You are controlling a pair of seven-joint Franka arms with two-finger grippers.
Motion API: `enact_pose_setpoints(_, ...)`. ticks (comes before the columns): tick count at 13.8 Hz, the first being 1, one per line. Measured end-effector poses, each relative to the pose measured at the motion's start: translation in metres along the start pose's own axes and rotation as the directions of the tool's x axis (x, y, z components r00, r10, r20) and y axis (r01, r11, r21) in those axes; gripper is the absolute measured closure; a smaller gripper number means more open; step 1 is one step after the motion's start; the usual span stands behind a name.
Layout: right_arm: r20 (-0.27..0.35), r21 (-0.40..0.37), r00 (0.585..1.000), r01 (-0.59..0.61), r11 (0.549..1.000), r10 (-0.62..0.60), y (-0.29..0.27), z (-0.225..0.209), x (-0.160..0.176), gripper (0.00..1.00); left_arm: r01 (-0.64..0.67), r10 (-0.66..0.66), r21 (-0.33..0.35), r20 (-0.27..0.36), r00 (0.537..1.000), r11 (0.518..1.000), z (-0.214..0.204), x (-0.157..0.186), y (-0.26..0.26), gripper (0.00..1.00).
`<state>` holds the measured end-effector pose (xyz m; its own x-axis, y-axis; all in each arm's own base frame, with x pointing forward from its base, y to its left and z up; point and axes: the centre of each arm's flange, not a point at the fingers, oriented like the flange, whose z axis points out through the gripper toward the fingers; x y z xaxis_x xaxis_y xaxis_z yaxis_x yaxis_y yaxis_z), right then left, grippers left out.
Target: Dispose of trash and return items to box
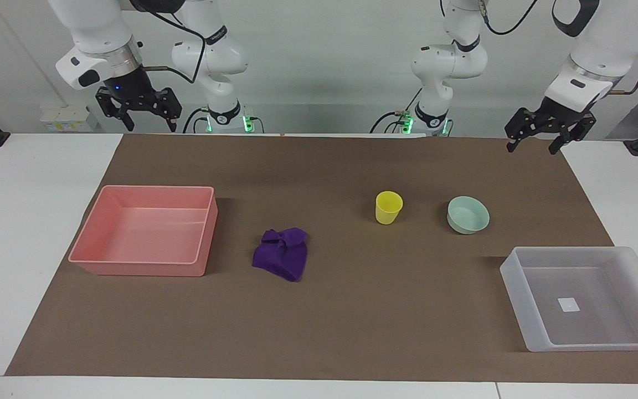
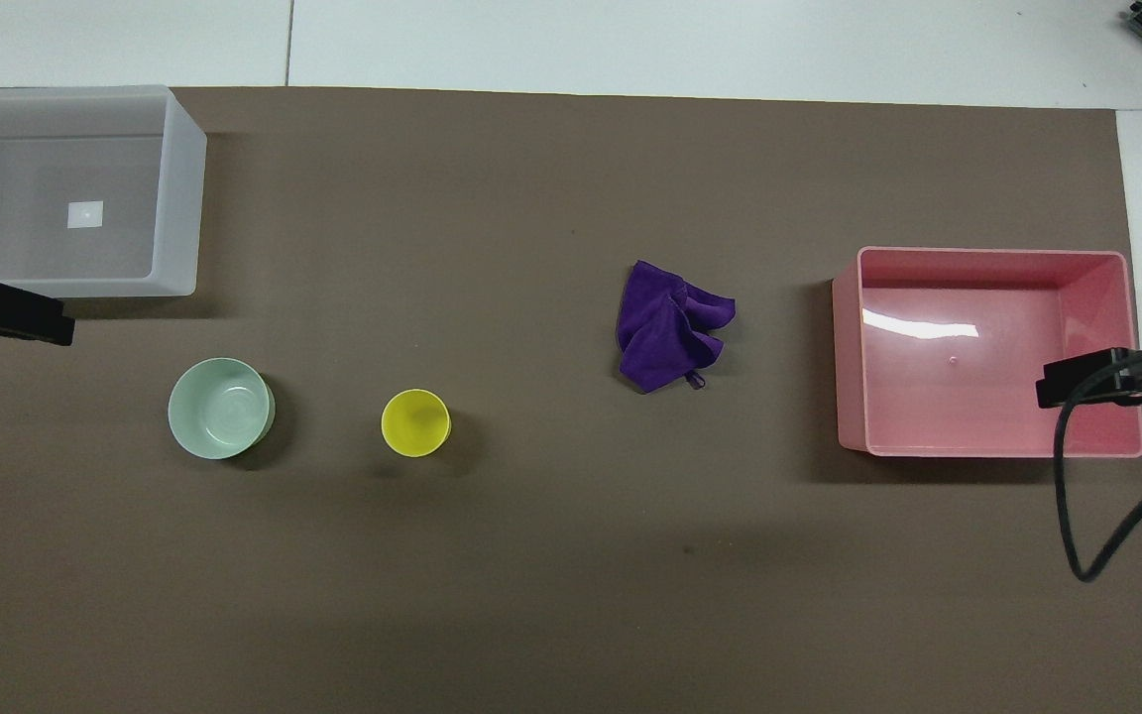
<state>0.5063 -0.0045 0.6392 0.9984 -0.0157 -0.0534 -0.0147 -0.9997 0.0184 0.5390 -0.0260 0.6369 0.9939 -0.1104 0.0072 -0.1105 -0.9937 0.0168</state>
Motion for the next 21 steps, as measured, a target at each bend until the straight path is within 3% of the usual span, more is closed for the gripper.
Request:
enact_pose_setpoints(15,-0.018,0.000,1.000,0.004,1.000,-0.004,-0.002,0.002,0.003,0.00,0.012,-0.012,0.000,-0.008,1.000,1.000,-0.001,0.000,-0.006,0.00)
enact_pose_setpoints(21,-0.097,0.004,0.995,0.014,1.000,-0.014,-0.052,0.032,0.036,0.00,0.020,-0.020,0.001,-0.024,1.000,1.000,-0.001,0.001,-0.011,0.00)
